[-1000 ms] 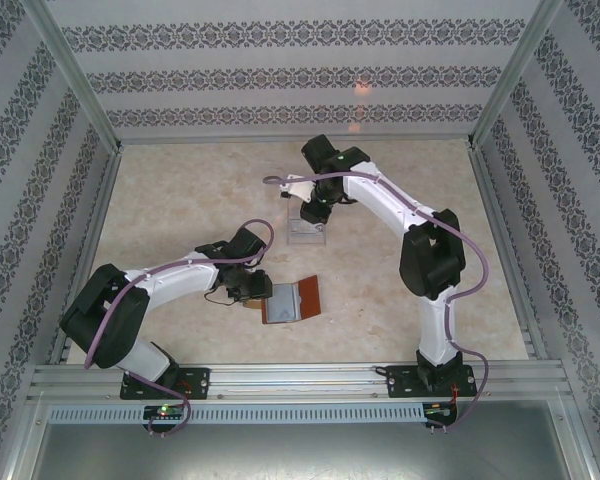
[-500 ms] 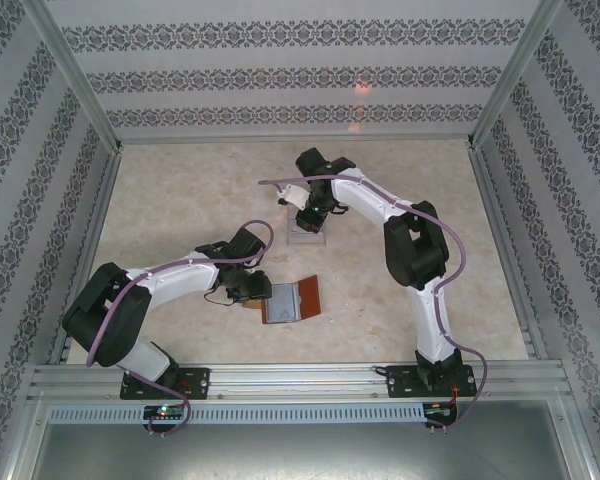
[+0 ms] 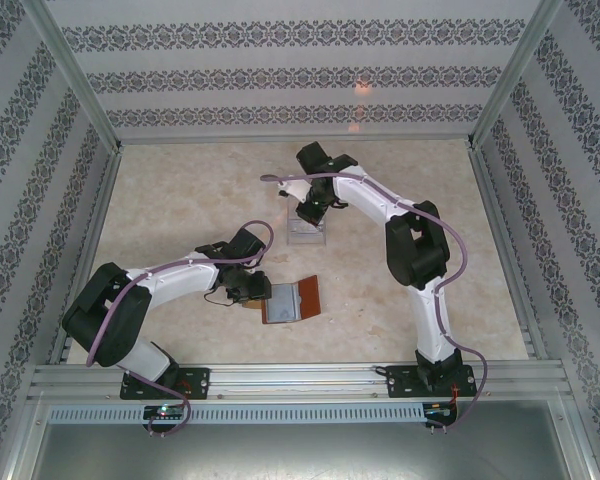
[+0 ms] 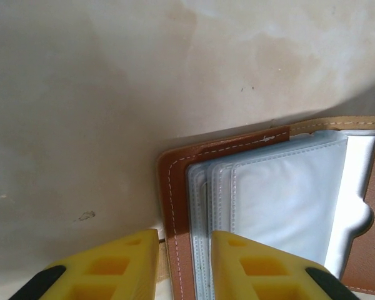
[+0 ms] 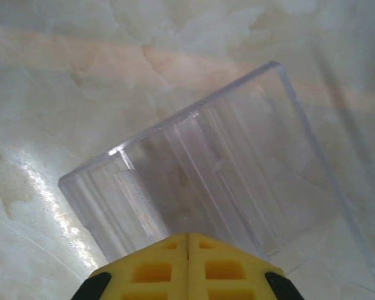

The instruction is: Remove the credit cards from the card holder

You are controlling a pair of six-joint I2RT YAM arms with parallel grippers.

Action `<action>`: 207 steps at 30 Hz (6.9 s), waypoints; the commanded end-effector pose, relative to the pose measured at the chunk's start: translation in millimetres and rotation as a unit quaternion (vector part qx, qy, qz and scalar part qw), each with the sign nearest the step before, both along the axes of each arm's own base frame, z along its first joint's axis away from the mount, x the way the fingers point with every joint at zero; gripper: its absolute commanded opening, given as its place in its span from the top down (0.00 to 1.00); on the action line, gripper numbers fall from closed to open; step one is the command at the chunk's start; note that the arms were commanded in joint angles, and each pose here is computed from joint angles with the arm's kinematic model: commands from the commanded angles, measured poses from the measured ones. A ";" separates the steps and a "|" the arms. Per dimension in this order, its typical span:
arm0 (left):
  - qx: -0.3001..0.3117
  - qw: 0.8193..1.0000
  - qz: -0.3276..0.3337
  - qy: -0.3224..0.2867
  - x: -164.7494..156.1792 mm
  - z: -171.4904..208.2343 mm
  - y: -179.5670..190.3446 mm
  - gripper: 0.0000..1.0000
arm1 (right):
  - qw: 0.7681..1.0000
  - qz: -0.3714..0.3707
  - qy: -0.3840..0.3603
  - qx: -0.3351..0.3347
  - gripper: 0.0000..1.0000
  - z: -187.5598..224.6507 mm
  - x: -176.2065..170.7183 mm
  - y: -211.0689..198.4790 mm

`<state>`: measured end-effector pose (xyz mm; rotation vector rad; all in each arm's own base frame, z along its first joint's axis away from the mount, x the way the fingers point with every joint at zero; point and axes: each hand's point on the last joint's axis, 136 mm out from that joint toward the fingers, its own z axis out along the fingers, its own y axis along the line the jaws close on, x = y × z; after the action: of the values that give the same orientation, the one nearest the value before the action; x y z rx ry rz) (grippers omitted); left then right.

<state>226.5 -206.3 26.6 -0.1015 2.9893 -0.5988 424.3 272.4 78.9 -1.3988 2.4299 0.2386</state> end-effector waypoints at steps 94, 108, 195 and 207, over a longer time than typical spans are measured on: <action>0.000 1.000 -0.011 0.012 -12.7 -12.2 8.5 0.83 | 0.899 -0.413 0.147 -0.027 0.41 -48.7 -225.5 21.2; 0.001 1.000 -0.016 0.013 -9.2 -12.0 5.7 0.83 | 0.898 -0.419 0.094 -0.099 0.46 -45.7 -224.5 -20.3; -0.006 0.999 -0.023 0.022 -7.4 -10.8 -13.7 0.84 | 0.856 -0.414 0.281 0.132 0.83 -54.3 -215.3 43.1; -0.005 0.999 -0.022 0.022 -9.0 -10.3 -12.3 0.84 | 0.858 -0.433 0.259 0.095 0.71 -67.8 -217.6 24.5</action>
<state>224.3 -221.5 24.3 -0.0800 3.0240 -0.6605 208.5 321.2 28.5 -0.1053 3.0187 0.8236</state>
